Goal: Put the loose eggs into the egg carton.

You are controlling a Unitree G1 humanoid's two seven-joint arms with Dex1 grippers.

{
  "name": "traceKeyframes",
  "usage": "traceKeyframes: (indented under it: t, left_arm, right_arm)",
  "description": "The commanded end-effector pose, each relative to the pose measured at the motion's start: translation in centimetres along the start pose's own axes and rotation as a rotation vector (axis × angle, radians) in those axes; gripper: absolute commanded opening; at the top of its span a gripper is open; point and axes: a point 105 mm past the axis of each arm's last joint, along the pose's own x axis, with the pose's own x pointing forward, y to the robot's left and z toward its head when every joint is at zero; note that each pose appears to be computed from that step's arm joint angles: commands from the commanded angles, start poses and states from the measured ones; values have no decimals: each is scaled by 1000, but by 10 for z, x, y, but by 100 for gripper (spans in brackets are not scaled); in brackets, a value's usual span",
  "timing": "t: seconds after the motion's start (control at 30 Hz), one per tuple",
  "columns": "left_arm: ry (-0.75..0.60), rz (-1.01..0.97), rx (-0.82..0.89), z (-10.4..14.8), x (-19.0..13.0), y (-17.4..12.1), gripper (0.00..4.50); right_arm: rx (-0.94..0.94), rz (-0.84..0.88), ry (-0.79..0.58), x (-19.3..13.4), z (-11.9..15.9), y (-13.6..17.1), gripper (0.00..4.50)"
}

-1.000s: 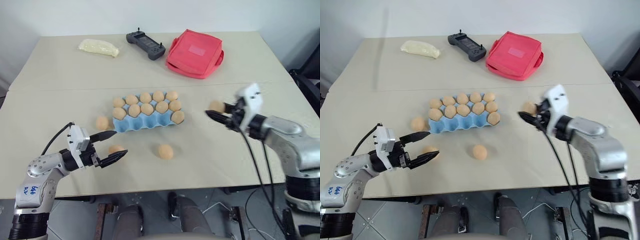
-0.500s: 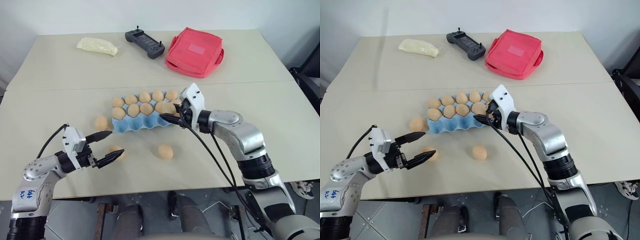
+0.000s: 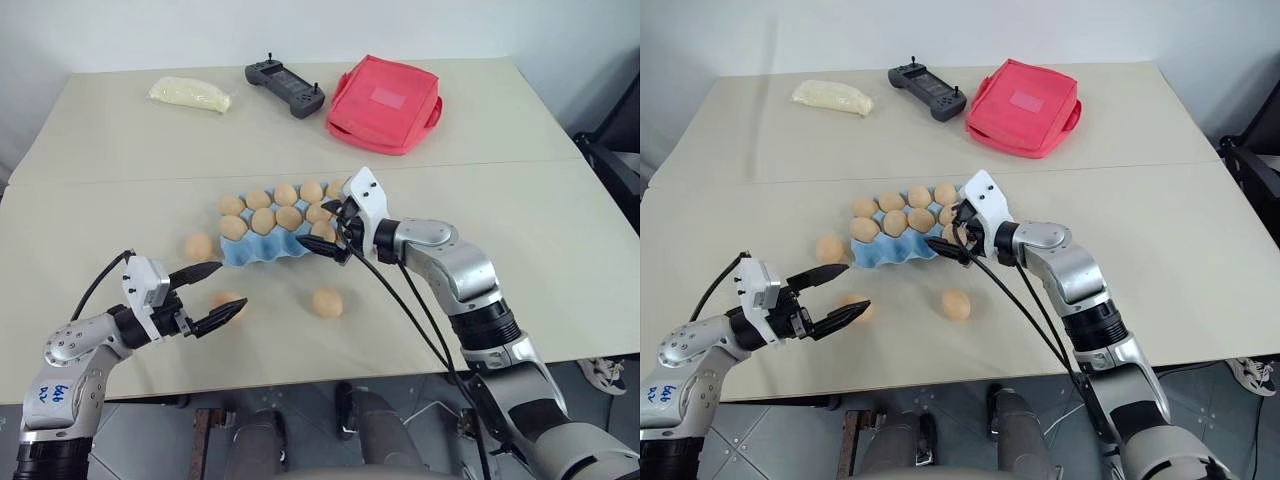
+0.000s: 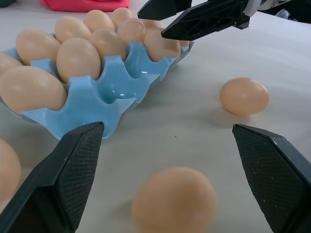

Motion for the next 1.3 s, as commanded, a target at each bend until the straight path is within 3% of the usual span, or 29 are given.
traceKeyframes:
  t: [0.03, 0.17, 0.33, 0.57, 0.77, 0.97, 1.3]
  left_arm:
    - [-43, -11, 33, 10, 2, -1, 450]
    - [-43, -9, 40, 11, 2, 1, 450]
    - [-52, 36, 78, 12, 1, 10, 450]
    - [-74, 89, 117, 11, -7, 19, 450]
    - [-27, 88, 103, 5, -23, 19, 450]
    - [-4, 95, 90, 3, -35, 16, 450]
    - [9, 96, 75, 4, -43, 3, 450]
  right_arm:
    - [-70, 28, -71, -15, 24, 4, 448]
    - [-94, 65, -89, -47, 28, 7, 448]
    - [-97, 57, -39, -92, 7, -2, 448]
    - [-62, 138, 66, -147, -32, 10, 448]
    - [-36, 177, 168, -173, -52, 17, 448]
    - [-62, 190, 160, -168, -48, 15, 448]
    - [-91, 379, 73, -92, -33, 41, 448]
